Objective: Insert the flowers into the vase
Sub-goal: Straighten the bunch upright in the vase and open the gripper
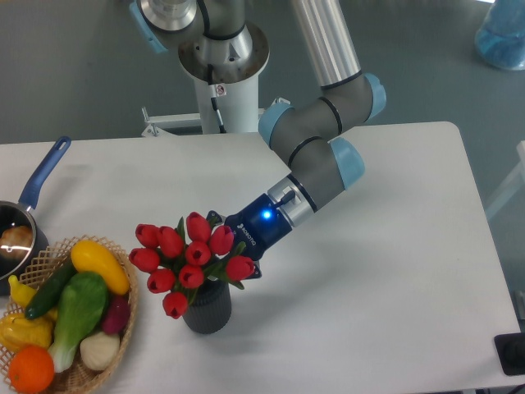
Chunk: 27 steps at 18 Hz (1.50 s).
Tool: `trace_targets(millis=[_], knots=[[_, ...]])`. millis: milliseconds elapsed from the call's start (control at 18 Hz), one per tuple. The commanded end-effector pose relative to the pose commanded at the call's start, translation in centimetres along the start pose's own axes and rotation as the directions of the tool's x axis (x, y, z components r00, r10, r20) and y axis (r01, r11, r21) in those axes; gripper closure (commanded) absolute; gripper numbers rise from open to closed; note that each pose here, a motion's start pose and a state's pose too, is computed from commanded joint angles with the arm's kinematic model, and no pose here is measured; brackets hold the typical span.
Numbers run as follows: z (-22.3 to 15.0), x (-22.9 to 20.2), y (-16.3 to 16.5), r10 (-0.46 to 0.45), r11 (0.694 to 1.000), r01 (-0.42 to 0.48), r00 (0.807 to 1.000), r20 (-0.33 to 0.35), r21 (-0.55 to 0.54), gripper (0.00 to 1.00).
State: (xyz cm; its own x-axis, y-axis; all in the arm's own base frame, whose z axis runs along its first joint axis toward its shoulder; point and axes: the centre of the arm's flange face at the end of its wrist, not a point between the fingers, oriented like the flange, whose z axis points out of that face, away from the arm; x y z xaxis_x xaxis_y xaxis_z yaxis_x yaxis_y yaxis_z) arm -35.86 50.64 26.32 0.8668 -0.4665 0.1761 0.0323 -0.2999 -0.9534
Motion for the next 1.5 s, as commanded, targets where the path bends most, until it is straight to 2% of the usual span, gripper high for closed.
trace_targets(millis=[56,111,278,1056,1222,1278,1500], knots=[[0.00,0.00,0.00,0.000,1.000,0.000,1.000,0.000,0.000,0.66],[0.00,0.00,0.00,0.006,1.000,-0.006,1.000,0.000,0.000,0.60],[-0.08,-0.04,0.01,0.009,1.000,-0.009,1.000,0.001,0.000,0.31],[0.12,0.18,-0.46,0.019,1.000,-0.019,1.000,0.002,-0.012,0.24],[-0.04,0.03,-0.75,0.025,1.000,-0.025,1.000,0.006,-0.014,0.18],[-0.04,0.02,-0.72,0.025,1.000,-0.025,1.000,0.007,-0.017,0.12],[-0.11,-0.02,-0.90,0.031,0.999,-0.030,0.999,0.012,-0.028,0.09]])
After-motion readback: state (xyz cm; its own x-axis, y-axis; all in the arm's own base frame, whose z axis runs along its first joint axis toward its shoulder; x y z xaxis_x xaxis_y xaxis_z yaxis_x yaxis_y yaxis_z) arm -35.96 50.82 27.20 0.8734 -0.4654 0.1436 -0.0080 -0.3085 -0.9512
